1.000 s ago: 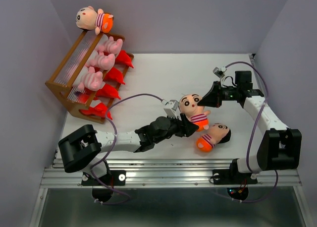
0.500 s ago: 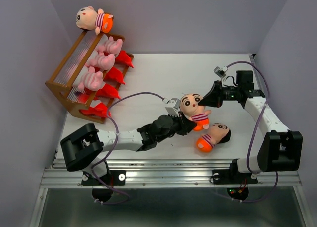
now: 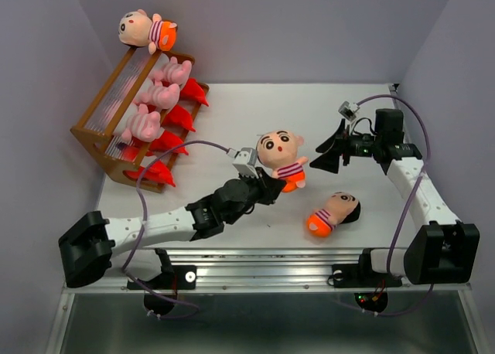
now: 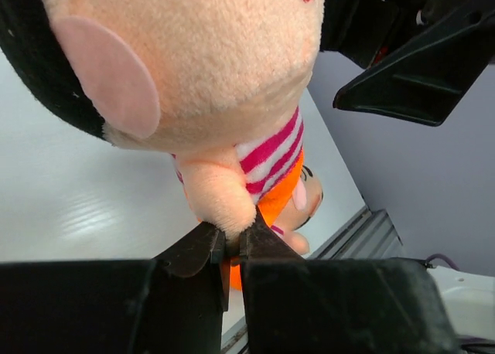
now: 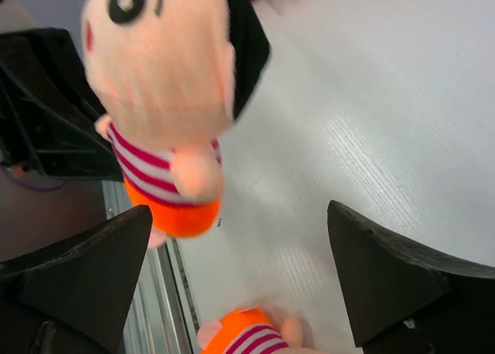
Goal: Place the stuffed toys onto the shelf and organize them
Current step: Pass the stuffed toy from the right arm to the left, then place the stuffed toy onto shelf
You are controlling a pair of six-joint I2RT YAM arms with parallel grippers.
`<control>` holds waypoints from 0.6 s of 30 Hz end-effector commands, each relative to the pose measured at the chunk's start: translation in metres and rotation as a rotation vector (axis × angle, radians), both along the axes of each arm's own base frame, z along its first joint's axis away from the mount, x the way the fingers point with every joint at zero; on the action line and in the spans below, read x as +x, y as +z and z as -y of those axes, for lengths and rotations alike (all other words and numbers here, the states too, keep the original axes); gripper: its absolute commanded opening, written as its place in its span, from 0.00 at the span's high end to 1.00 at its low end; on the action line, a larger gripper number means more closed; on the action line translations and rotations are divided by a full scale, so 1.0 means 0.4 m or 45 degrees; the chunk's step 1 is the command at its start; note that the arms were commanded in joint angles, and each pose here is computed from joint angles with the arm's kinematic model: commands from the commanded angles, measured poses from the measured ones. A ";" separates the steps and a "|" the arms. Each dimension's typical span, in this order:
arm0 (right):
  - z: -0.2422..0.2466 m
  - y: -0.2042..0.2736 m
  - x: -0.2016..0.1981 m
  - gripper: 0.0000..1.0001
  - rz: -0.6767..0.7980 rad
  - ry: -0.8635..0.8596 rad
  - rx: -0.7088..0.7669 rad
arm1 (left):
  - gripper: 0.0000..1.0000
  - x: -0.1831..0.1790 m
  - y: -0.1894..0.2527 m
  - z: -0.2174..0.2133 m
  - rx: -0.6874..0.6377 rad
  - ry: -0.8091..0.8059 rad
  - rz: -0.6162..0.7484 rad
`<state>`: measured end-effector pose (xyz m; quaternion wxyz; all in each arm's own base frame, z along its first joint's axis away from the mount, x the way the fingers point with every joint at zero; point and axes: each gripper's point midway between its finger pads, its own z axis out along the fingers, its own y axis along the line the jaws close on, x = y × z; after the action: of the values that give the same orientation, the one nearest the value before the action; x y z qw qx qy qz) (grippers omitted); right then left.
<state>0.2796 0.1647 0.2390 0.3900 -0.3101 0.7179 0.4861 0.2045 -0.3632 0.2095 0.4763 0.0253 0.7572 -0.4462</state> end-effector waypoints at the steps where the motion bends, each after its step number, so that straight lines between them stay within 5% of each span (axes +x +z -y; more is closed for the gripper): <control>1: 0.055 0.035 0.047 0.00 0.093 -0.174 -0.082 | 1.00 0.045 0.072 -0.113 0.050 0.203 0.092; 18: 0.143 -0.132 0.067 0.00 -0.124 -0.299 -0.101 | 1.00 0.308 0.413 -0.500 0.103 0.774 0.220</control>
<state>0.3026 0.1110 0.1807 0.3753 -0.2007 0.7928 0.4362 0.3052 -0.1844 0.3428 0.6313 -0.1402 0.7110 -0.2761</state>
